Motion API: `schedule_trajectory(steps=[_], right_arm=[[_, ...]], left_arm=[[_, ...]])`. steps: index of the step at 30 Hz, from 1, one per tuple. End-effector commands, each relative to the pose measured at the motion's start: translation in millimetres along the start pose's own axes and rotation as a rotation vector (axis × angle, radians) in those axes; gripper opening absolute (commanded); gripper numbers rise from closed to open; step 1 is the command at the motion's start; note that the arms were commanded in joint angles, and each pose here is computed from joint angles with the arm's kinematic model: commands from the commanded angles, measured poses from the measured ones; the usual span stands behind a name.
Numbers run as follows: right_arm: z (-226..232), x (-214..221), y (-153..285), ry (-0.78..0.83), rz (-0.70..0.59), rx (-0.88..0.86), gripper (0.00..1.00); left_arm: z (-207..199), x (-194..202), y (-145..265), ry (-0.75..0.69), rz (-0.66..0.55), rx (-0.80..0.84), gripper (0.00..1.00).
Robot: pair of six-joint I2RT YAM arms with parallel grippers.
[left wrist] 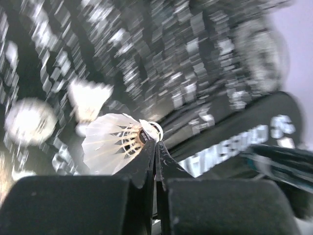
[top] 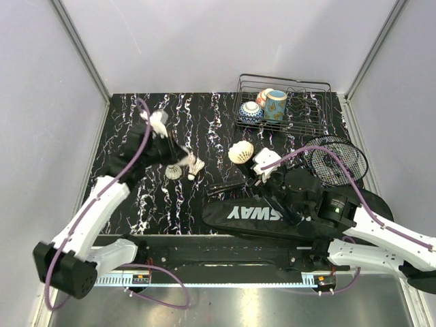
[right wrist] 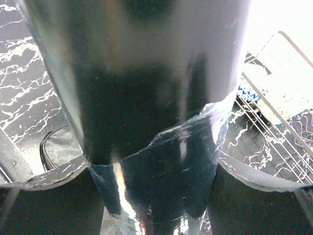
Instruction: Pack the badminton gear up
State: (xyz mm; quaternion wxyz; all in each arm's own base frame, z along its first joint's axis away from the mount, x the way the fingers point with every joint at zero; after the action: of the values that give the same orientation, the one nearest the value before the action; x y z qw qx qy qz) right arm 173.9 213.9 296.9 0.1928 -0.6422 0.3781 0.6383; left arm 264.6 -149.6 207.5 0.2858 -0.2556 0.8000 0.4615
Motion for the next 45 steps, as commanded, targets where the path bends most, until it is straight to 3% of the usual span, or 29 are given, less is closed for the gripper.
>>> schedule_trajectory(steps=[1,6,12,24,37,40,43,45], right_arm=[[4,-15,-5,0.007,-0.040,-0.022,0.45],[11,-14,-13,0.020,-0.018,-0.050,0.45],[15,-14,-19,0.017,-0.002,-0.060,0.44],[22,-25,-30,0.027,-0.008,-0.091,0.44],[23,-42,-25,0.031,-0.059,-0.116,0.43],[23,-44,-22,0.026,-0.076,-0.118,0.43],[22,-46,-18,0.023,-0.088,-0.124,0.43],[21,-43,-17,0.022,-0.084,-0.120,0.43]], left_arm=[[-95,-77,97,-0.329,-0.252,0.441,0.00],[-154,-103,167,-0.484,-0.367,0.605,0.00],[-174,-101,188,-0.536,-0.362,0.638,0.00],[-197,-76,170,-0.587,-0.245,0.729,0.00],[-223,-38,138,-0.575,-0.017,0.955,0.00],[-227,-34,133,-0.556,-0.005,0.995,0.03],[-228,-29,123,-0.537,0.026,1.010,0.14],[-226,-28,122,-0.542,0.027,1.004,0.28]])
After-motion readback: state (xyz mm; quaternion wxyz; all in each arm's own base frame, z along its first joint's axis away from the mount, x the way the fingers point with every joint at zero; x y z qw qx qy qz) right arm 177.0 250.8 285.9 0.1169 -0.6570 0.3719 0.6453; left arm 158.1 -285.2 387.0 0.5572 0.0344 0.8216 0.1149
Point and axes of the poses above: each gripper's point midway between its finger pads, its own y axis back along the fingers, its own z axis along the line the jaws close on, x = y × z, the point moved 3 cm from there along y, back along the fingers, and after that the axes turned 7 degrees about -y, right-handed, at the moved point
